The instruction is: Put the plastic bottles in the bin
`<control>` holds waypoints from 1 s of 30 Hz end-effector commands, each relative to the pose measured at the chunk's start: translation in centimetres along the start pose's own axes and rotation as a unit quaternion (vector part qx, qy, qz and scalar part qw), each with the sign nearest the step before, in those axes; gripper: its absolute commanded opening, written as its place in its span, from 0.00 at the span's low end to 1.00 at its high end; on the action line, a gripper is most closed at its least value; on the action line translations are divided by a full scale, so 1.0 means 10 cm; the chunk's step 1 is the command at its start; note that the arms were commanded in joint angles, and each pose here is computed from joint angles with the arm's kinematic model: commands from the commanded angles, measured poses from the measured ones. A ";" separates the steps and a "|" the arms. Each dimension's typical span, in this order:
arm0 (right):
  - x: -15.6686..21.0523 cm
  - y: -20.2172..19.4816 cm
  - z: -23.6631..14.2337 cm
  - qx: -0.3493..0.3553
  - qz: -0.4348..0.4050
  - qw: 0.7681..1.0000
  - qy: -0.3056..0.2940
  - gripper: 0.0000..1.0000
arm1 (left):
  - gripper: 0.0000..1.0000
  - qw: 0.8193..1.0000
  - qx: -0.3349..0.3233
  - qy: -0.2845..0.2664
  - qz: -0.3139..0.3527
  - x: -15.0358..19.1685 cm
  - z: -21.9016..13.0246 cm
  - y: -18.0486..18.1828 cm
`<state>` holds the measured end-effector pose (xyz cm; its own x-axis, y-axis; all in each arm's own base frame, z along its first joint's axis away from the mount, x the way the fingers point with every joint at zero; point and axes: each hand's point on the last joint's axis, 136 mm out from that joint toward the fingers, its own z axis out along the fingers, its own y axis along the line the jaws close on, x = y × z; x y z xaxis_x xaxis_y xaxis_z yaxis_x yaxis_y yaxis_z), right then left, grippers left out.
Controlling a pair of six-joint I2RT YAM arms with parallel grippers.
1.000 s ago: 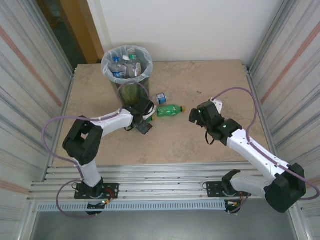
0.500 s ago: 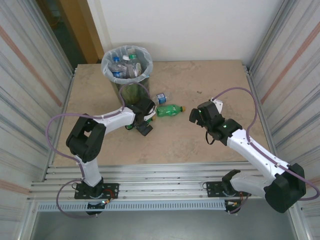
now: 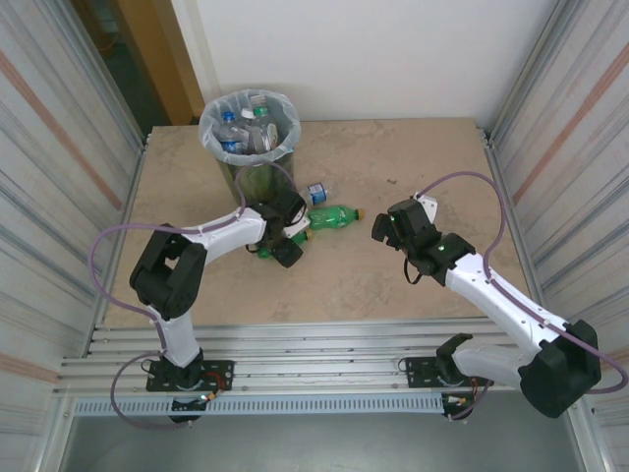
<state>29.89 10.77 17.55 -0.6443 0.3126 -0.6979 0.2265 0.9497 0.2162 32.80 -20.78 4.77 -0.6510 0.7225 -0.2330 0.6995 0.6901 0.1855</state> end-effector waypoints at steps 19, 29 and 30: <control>-0.03 -0.03 -0.02 0.006 0.015 1.000 -0.002 0.98 | 0.97 0.998 0.057 0.029 -0.002 -0.11 -0.18 -0.29; -0.01 -0.05 -0.02 0.007 0.016 1.000 -0.002 0.98 | 0.94 0.998 0.061 0.031 0.009 -0.23 -0.08 -0.29; 0.00 -0.05 -0.02 0.008 0.017 1.000 -0.001 0.98 | 0.93 0.998 0.062 0.032 0.010 -0.25 -0.07 -0.29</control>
<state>29.92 10.78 17.35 -0.6486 0.3099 -0.6952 0.2278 0.9505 0.2111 31.72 -24.22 5.06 -0.6582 0.7329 -0.1720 0.7346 0.6753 0.0663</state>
